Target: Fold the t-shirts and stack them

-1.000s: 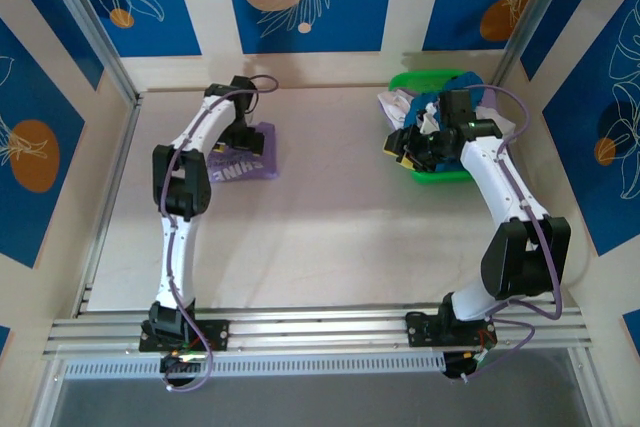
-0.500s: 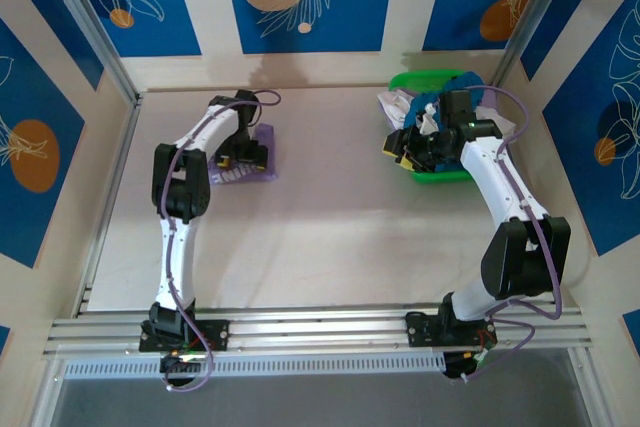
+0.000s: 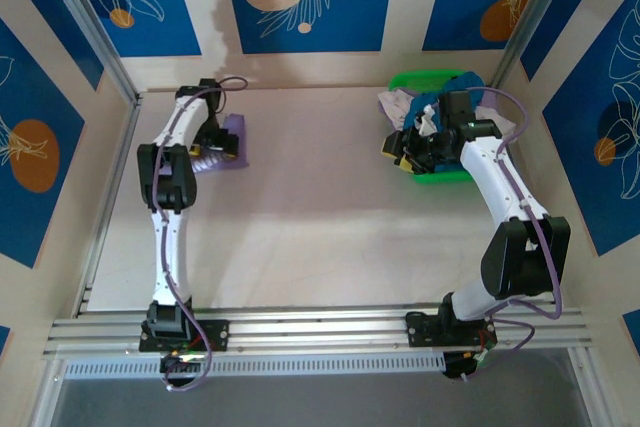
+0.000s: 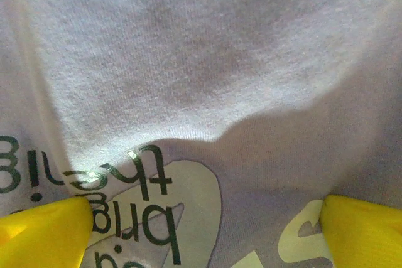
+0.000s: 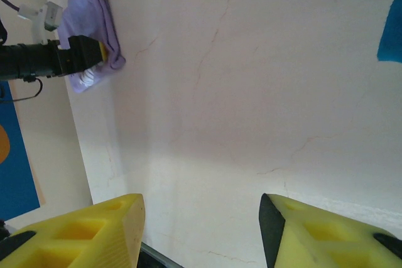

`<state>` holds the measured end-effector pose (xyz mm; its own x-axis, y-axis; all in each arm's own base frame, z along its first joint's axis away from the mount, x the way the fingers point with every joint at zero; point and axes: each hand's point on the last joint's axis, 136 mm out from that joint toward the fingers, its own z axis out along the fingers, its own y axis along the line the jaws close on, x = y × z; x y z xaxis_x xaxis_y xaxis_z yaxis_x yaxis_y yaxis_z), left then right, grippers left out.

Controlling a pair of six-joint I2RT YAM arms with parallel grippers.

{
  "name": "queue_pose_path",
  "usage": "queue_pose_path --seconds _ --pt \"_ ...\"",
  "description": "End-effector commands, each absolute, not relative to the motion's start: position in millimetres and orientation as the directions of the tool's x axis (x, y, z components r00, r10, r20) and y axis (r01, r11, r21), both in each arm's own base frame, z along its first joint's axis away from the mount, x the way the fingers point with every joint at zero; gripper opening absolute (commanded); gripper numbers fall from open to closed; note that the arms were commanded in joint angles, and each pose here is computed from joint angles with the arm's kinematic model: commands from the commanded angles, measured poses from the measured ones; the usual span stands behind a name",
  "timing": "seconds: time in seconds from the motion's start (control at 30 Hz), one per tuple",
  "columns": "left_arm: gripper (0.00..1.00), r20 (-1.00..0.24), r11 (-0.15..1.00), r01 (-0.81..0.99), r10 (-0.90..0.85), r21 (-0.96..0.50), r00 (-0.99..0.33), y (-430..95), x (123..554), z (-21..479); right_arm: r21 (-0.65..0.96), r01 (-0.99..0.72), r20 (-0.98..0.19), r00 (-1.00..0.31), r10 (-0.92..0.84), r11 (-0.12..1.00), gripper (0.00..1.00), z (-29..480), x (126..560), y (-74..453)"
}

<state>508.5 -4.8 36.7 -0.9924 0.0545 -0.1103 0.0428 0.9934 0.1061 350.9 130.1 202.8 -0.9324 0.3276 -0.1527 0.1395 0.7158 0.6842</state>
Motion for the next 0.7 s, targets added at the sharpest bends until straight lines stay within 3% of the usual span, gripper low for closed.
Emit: queue_pose_path --seconds 0.0,0.13,0.53,0.67 --pt "0.95 -0.052 0.973 0.135 0.147 0.187 -0.988 20.1 511.1 26.8 0.693 0.118 -0.127 -0.951 0.281 0.711 0.54 204.3 344.8 139.7" --pt "0.99 -0.048 0.958 0.156 0.172 0.243 -0.984 44.5 521.3 28.1 0.694 0.108 -0.123 -0.956 0.265 0.712 0.56 205.1 344.9 145.7" --pt "0.99 -0.205 0.970 0.063 0.112 0.234 -0.972 87.3 546.7 64.0 0.676 0.070 -0.128 -0.969 0.211 0.734 0.62 209.6 347.4 155.9" --pt "0.99 -0.282 0.977 0.026 0.087 0.214 -0.955 78.3 547.6 103.6 0.672 0.033 -0.185 -0.960 0.212 0.739 0.73 219.3 348.1 154.1"
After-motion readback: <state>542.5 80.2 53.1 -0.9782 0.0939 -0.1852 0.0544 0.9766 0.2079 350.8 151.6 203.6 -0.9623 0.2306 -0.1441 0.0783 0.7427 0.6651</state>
